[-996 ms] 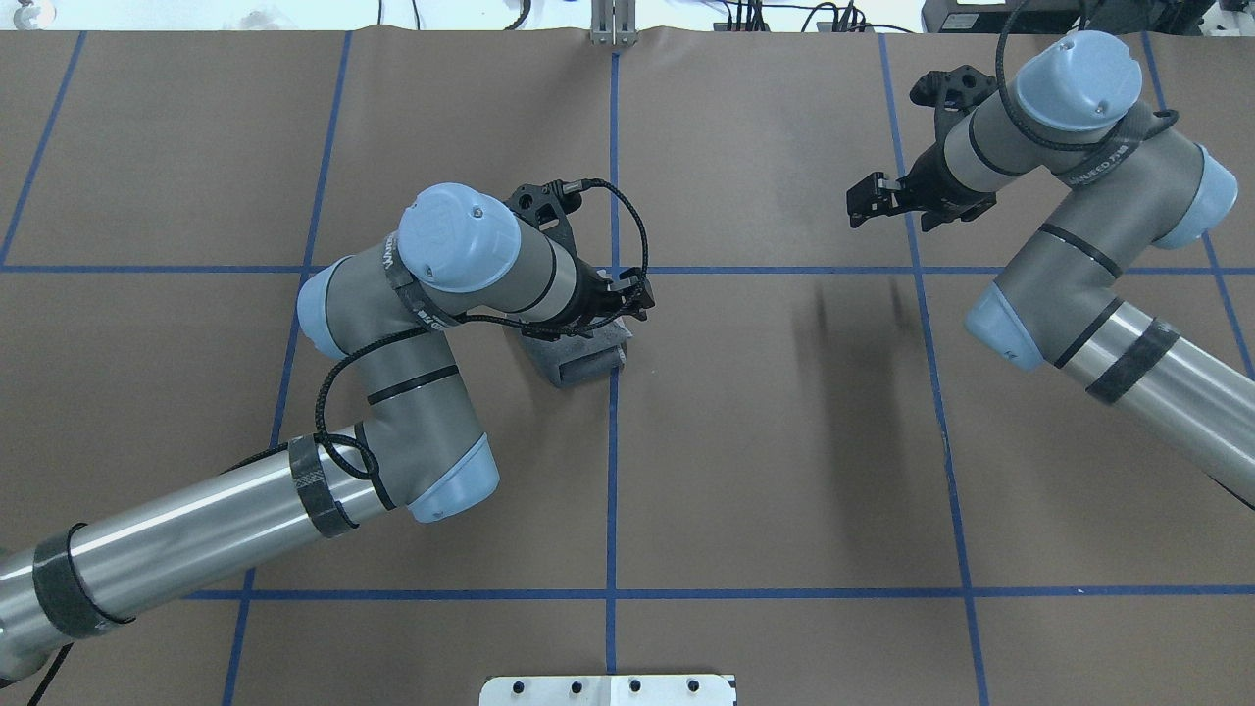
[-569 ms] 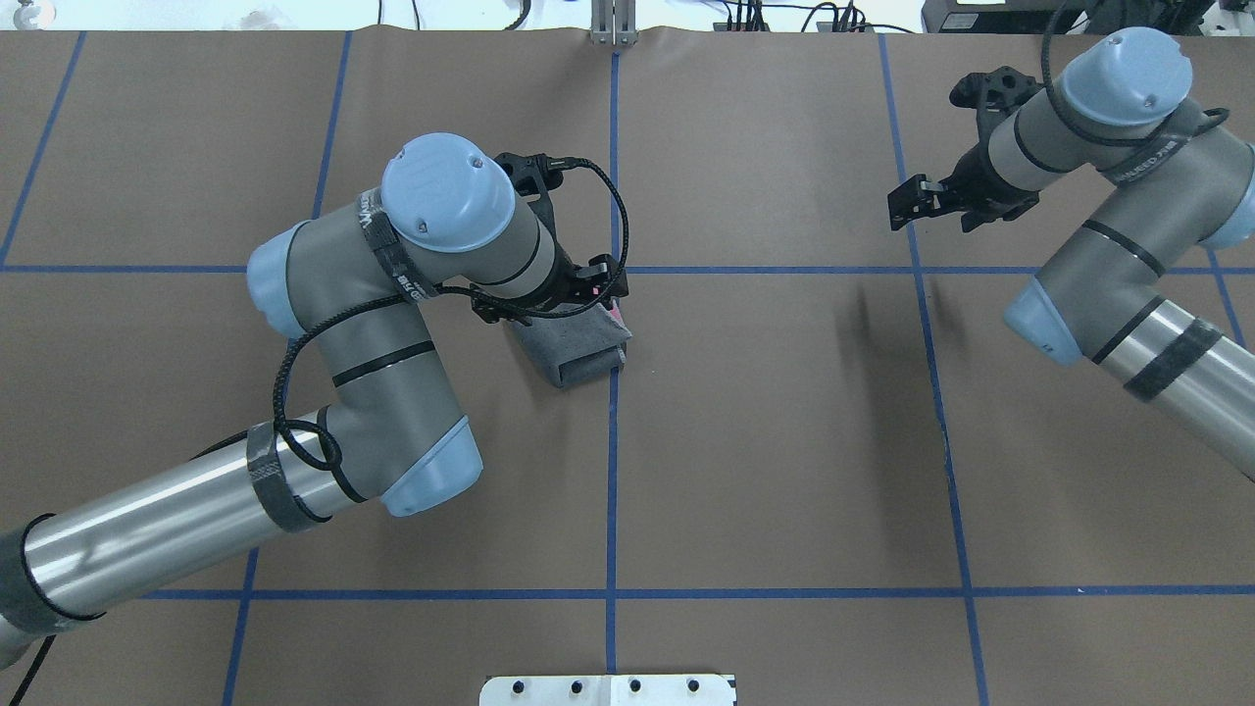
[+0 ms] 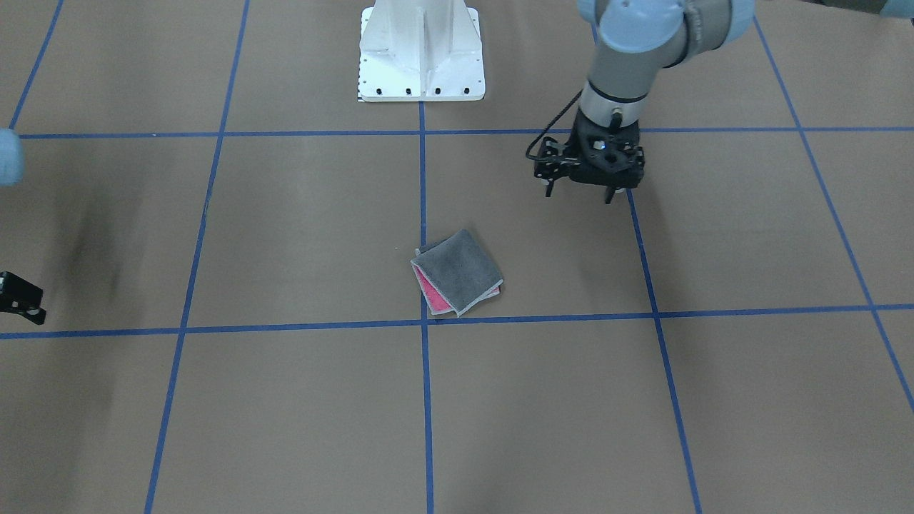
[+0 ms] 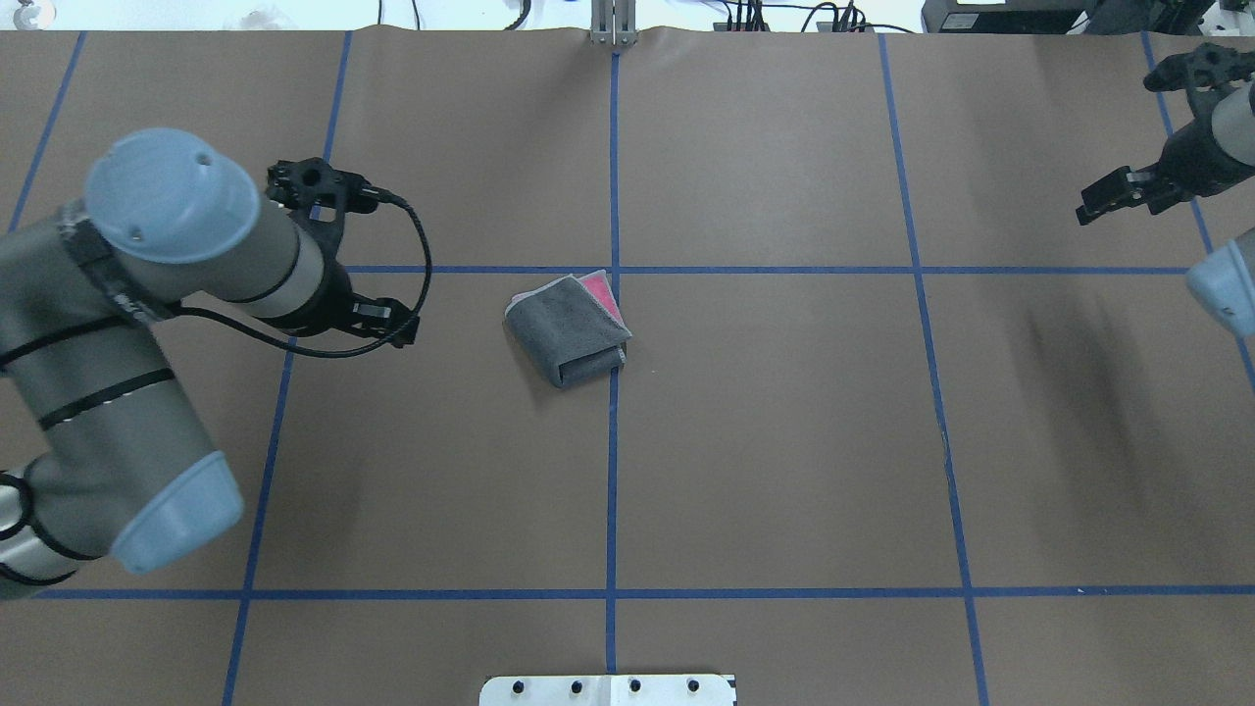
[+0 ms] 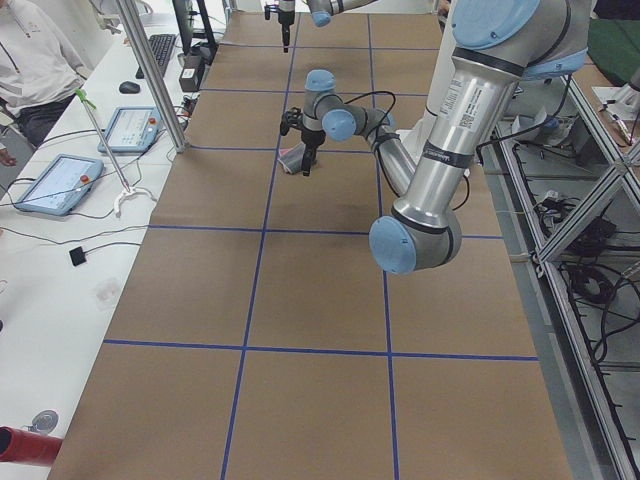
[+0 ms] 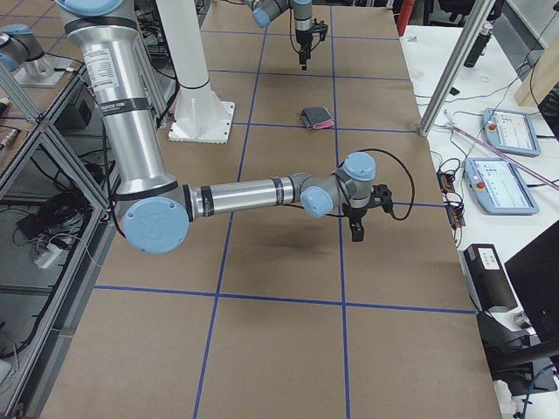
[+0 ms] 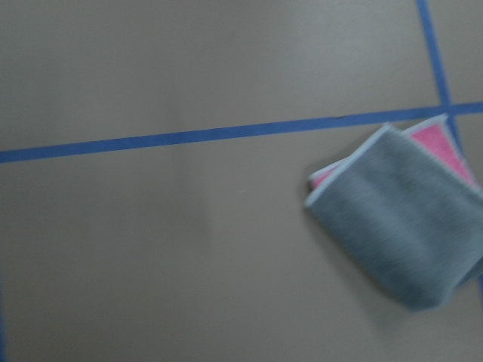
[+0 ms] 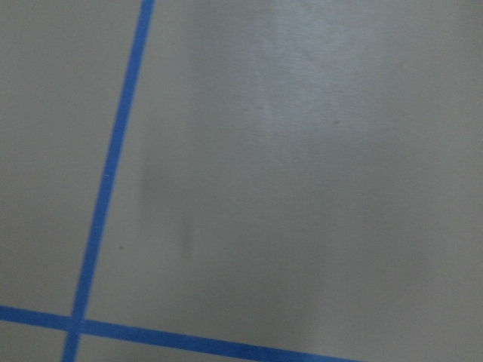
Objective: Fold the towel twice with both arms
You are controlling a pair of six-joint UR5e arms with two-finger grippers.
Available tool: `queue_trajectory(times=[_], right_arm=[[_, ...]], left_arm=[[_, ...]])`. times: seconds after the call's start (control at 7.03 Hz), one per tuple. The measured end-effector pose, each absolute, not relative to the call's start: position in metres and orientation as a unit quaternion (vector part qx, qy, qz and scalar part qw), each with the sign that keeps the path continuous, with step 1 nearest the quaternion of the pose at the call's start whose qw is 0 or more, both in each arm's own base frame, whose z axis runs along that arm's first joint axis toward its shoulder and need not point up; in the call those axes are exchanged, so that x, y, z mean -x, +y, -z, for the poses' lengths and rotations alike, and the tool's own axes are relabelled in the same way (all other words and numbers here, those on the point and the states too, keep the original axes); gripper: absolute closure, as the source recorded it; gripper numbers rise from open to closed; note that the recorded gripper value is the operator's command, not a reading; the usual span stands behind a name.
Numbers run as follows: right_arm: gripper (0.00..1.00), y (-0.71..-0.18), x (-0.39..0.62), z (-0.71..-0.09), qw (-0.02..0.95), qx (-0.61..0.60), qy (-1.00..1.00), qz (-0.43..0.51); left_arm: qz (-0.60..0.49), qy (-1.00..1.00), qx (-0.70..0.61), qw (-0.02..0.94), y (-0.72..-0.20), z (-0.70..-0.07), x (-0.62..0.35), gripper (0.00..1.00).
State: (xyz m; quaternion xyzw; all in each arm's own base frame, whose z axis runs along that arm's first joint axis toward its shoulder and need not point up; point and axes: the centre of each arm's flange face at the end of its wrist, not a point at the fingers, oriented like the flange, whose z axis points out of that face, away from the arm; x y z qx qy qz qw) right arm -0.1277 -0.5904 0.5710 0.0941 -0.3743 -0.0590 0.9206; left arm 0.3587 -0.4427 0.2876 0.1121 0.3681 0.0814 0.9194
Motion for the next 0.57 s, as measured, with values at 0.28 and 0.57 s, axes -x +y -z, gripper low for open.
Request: queue_trajectory(times=[0.28, 0.57], right_arm=[[0.01, -0.563, 0.047, -0.624, 0.924, -0.098, -0.357, 0.090], [0.01, -0.533, -0.022, -0.665, 0.927, -0.092, -0.344, 0.114]], left_arm=[[-0.151, 0.336, -0.123, 0.922, -0.460, -0.352, -0.265, 0.00], [-0.199, 0.315, -0.120, 0.920, -0.477, -0.427, -0.157, 0.00]])
